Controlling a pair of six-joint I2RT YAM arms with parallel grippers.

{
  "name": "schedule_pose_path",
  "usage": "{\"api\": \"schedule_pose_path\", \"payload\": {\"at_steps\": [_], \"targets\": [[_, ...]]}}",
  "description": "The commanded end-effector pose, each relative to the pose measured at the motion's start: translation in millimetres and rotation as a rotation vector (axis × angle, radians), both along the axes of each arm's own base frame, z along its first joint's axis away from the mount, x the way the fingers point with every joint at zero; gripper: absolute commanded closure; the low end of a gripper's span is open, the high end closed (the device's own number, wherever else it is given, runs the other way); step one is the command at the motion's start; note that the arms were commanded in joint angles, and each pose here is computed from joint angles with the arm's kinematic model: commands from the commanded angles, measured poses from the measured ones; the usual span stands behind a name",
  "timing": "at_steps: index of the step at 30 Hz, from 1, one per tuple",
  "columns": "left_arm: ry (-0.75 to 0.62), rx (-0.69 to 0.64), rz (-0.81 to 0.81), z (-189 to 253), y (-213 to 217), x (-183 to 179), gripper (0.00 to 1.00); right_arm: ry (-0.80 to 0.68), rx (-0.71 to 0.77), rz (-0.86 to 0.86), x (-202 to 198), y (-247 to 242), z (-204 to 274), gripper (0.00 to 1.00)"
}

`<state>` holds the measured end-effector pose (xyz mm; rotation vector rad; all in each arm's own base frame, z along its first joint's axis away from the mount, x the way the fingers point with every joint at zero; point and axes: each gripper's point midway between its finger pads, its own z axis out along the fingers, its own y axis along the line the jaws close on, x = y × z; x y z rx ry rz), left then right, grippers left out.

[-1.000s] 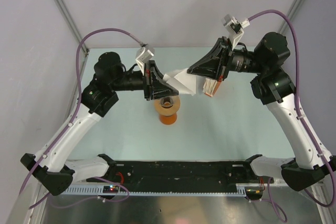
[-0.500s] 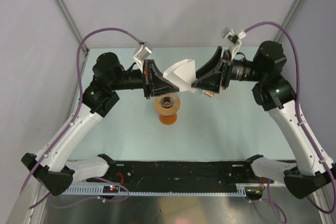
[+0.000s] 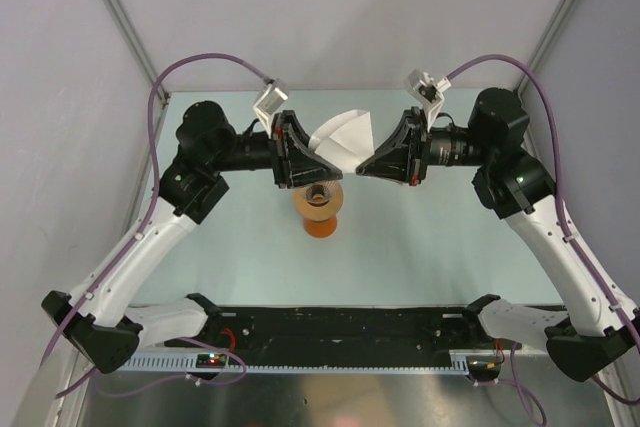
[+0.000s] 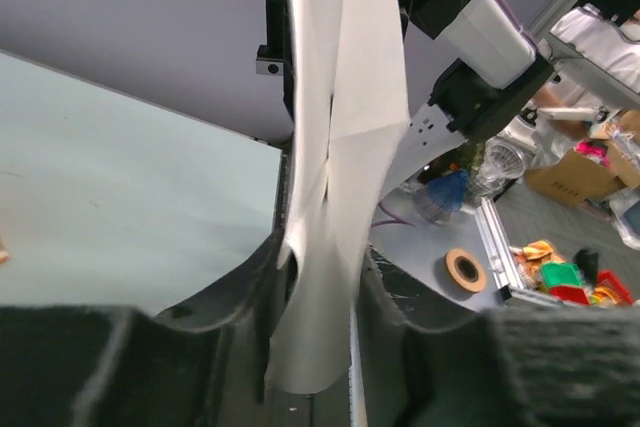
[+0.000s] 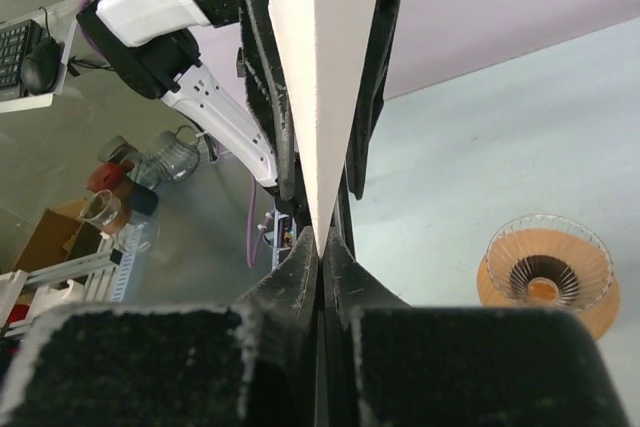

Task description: Place the coffee filter in the dripper

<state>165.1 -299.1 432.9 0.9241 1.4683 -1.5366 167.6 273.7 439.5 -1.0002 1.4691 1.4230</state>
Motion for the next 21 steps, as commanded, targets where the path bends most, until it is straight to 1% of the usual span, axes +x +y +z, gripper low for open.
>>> {"api": "schedule_pose_path", "payload": {"at_steps": [1,3,4,6,7,8,9,10,11,12,13,14,15,17,18,20,21], "targets": [[-0.021,-0.024,0.017,7.1,3.0,-0.2,0.48,-0.037,0.037,-0.004,-0.1,1.3,13.3,1.0],[-0.017,-0.025,0.04,6.4,1.2,3.7,0.35,-0.028,0.041,-0.004,-0.6,1.8,14.5,1.0],[-0.019,-0.026,0.045,6.7,-0.3,4.5,0.32,-0.024,0.044,-0.003,-0.8,2.5,15.3,1.0],[-0.02,-0.026,0.045,7.0,-3.8,4.9,0.3,-0.022,0.053,-0.001,-0.5,3.9,17.9,1.0],[-0.016,-0.024,0.046,6.4,-5.4,5.9,0.33,-0.021,0.056,0.001,-0.9,4.5,18.8,1.0],[-0.012,-0.026,0.048,7.0,-6.2,6.8,0.39,-0.02,0.056,0.003,-0.8,4.6,19.0,1.0],[-0.006,-0.025,0.049,6.2,-6.9,7.8,0.5,-0.017,0.054,0.002,-0.6,4.1,18.3,1.0],[-0.002,-0.025,0.052,5.8,-6.1,8.8,0.58,-0.012,0.052,0.001,-0.4,3.2,17.7,1.0],[0.002,-0.024,0.057,4.2,-4.7,9.5,0.7,-0.006,0.048,-0.003,0.7,2.0,16.6,1.0],[0.009,-0.027,0.065,4.1,-2.6,11.3,0.78,-0.003,0.046,-0.009,1.4,0.4,16.2,1.0],[0.018,-0.028,0.07,2.1,-0.4,11.0,0.89,0.003,0.044,-0.017,2.3,-1.7,15.8,1.0],[0.018,-0.04,0.076,3.5,1.8,11.9,0.95,0.006,0.044,-0.024,3.5,-3.5,16.3,1.0],[0.019,-0.048,0.078,3.3,4.1,11.1,0.97,0.013,0.045,-0.032,5.0,-5.2,16.4,1.0],[0.018,-0.06,0.08,3.3,8.0,9.6,0.99,0.024,0.047,-0.047,8.5,-8.5,17.1,1.0],[0.017,-0.061,0.077,2.7,9.2,8.7,0.91,0.024,0.049,-0.05,9.5,-9.7,17.9,1.0],[0.017,-0.058,0.062,1.4,10.6,6.0,0.64,0.028,0.049,-0.055,10.7,-11.7,18.2,1.0],[0.017,-0.058,0.058,1.4,11.2,5.0,0.58,0.03,0.048,-0.054,11.0,-12.1,17.5,1.0]]}}
